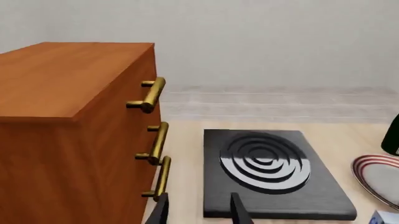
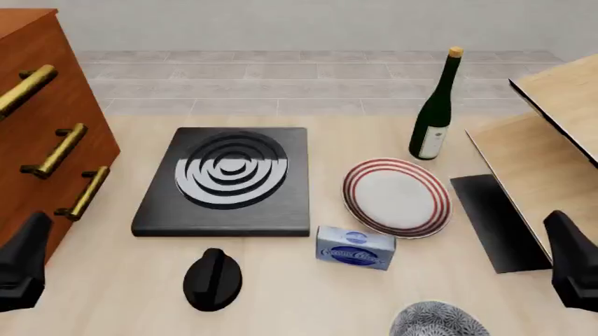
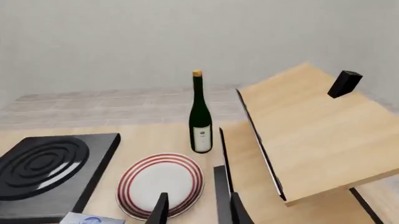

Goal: Put the bowl on the stove.

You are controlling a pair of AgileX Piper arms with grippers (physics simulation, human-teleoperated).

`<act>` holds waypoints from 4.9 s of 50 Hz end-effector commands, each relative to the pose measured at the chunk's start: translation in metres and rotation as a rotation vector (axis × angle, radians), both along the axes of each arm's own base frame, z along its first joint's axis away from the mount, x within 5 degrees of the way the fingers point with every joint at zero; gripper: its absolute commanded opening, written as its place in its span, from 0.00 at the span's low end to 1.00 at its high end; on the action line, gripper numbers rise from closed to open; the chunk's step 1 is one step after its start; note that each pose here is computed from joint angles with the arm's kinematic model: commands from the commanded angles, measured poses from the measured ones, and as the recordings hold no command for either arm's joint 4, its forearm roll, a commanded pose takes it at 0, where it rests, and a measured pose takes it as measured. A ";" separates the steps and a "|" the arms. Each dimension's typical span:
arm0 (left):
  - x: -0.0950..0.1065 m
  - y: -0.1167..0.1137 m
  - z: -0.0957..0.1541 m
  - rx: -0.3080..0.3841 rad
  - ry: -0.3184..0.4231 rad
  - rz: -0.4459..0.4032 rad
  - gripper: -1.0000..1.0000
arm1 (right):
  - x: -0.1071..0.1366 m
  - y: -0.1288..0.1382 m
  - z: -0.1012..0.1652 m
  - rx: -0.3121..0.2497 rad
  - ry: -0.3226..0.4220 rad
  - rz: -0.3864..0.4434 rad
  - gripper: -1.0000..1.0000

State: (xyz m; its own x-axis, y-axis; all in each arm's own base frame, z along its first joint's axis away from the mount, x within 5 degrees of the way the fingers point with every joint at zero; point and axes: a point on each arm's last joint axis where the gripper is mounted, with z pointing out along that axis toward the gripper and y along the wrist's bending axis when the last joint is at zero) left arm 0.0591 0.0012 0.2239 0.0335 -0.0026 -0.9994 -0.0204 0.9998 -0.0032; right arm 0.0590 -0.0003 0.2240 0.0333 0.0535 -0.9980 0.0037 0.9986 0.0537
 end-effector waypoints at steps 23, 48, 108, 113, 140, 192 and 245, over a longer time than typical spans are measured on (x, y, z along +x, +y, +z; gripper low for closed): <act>-0.003 -0.002 -0.010 0.043 -0.060 -0.028 1.00 | -0.004 0.002 -0.002 -0.061 -0.061 0.024 1.00; -0.004 -0.003 -0.006 0.040 -0.078 -0.056 1.00 | -0.028 0.008 0.052 -0.354 0.011 0.255 1.00; -0.004 -0.003 -0.003 0.034 -0.115 -0.052 1.00 | -0.042 0.016 0.013 -0.789 0.313 0.861 1.00; -0.004 -0.003 -0.003 0.033 -0.116 -0.049 1.00 | -0.040 0.020 0.010 -0.781 0.332 0.908 1.00; -0.004 -0.002 -0.005 0.025 -0.120 -0.032 1.00 | -0.026 0.052 -0.013 -0.762 0.410 1.092 1.00; -0.004 0.000 -0.004 0.026 -0.122 0.004 1.00 | -0.021 0.088 -0.051 -0.602 0.559 1.174 1.00; -0.004 0.002 -0.004 0.019 -0.121 0.044 1.00 | -0.014 0.095 -0.071 -0.428 0.674 1.080 1.00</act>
